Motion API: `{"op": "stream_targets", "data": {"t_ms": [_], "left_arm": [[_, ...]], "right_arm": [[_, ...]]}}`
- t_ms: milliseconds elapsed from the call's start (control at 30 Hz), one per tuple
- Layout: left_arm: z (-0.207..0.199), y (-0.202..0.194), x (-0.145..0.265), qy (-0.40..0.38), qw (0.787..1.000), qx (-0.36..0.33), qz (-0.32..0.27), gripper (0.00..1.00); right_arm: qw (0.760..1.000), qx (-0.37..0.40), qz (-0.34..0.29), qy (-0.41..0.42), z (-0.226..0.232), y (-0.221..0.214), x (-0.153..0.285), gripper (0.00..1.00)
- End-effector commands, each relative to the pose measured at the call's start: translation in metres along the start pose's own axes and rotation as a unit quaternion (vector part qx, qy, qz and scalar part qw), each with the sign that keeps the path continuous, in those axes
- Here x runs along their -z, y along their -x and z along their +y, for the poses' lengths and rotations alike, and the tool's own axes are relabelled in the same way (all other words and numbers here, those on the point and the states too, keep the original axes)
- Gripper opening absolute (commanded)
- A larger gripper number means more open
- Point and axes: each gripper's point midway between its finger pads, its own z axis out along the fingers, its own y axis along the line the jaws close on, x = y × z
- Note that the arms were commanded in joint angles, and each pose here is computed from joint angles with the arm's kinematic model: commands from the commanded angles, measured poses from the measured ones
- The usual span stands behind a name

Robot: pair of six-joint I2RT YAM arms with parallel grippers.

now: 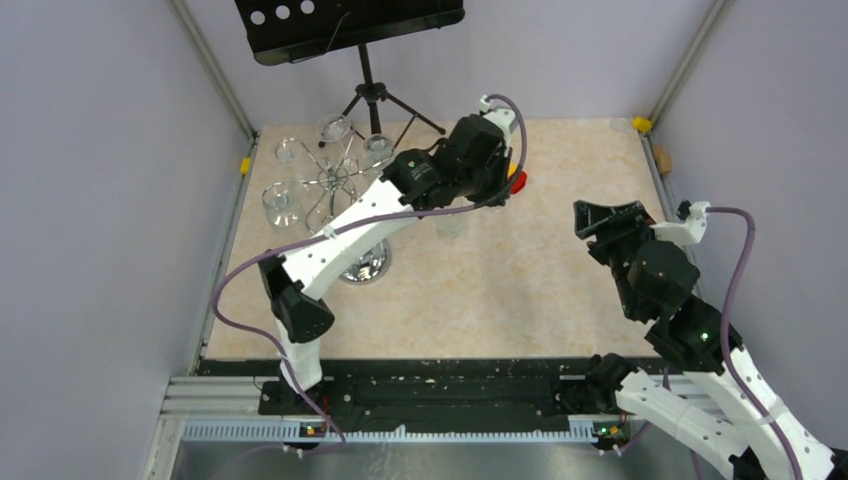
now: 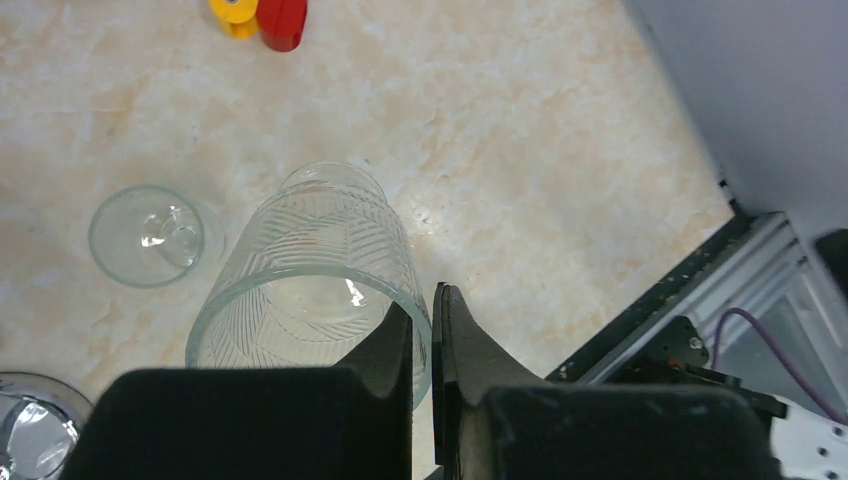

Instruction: Take the wine glass off the wine glass rack

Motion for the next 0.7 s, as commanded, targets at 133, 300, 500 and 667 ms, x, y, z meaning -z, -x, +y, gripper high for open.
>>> {"op": "stream_targets", "data": {"t_ms": [133,300,500,667], "left_arm": [[0.018,0.004,-0.027,0.070,0.997,-0.028,-0.001,0.00],[0.030,-0.020,-0.057,0.090,0.995,-0.037,0.031,0.00],[0.035,-0.053,-0.102,0.077,0.993,-0.055,0.075,0.00],[0.052,-0.066,-0.126,0.077,0.985,-0.119,0.095,0.00]], "right_arm": [[0.997,0.064,-0.045,-0.005,-0.003,0.037,0.014,0.60],[0.995,0.090,-0.050,-0.010,-0.005,0.041,0.015,0.61],[0.994,0.100,-0.038,0.002,-0.003,0.034,0.014,0.63],[0.994,0.103,-0.030,0.014,-0.001,0.028,0.012,0.63]]}}
